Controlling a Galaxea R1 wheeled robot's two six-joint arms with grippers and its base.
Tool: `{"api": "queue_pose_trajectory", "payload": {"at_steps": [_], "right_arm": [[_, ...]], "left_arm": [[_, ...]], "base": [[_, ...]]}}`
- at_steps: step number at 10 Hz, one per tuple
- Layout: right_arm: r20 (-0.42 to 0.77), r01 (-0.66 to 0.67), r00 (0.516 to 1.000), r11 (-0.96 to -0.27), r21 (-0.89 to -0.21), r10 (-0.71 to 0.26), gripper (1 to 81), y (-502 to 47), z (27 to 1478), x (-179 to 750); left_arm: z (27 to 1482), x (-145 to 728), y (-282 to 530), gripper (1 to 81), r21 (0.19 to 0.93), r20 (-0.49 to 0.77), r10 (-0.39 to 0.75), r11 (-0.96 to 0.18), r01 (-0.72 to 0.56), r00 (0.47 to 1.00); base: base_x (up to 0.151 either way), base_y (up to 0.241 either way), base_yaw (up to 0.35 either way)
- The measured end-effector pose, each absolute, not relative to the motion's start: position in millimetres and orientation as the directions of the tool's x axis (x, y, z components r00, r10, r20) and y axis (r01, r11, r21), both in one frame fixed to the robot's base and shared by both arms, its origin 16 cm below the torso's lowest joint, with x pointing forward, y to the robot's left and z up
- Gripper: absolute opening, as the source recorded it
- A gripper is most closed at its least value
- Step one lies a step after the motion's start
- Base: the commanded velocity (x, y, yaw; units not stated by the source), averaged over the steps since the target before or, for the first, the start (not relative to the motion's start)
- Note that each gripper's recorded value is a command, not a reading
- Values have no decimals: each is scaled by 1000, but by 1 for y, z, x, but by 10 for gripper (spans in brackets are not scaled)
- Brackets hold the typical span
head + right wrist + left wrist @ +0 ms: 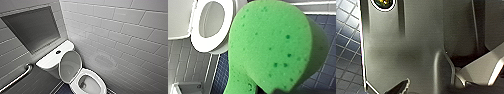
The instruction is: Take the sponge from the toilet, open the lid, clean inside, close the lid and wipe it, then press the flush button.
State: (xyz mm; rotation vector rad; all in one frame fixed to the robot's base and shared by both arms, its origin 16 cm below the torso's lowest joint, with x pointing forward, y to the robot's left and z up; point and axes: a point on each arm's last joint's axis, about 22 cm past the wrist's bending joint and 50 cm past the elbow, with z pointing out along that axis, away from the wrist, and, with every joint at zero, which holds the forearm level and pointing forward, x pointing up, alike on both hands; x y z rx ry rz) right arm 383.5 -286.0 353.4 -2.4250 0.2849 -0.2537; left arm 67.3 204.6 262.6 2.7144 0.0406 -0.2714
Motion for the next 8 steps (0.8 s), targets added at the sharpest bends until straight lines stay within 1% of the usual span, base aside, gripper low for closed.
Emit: {"api": "queue_pose_trajectory", "payload": {"at_steps": [1, 3, 4, 6, 8], "right_arm": [[101, -140, 959, -754, -641, -264, 10, -289, 353, 390], [111, -114, 960, -723, -681, -256, 10, -261, 361, 414], [123, -105, 958, -713, -693, -260, 10, -255, 366, 425], [128, -95, 963, -738, -668, -239, 10, -264, 365, 437], [157, -60, 964, -750, -659, -216, 10, -258, 371, 473]], "left_arm": [[263, 66, 207, 811, 390, -193, 3, -917, 80, 981], [266, 57, 209, 811, 384, -202, 20, -918, 98, 979], [266, 57, 209, 811, 384, -202, 19, -918, 97, 979], [266, 60, 208, 811, 385, -198, 19, -918, 96, 980], [266, 60, 209, 811, 384, -198, 21, -918, 97, 980]], "base": [[0, 0, 0], [0, 0, 0], [0, 0, 0], [0, 0, 0], [0, 0, 0]]}}
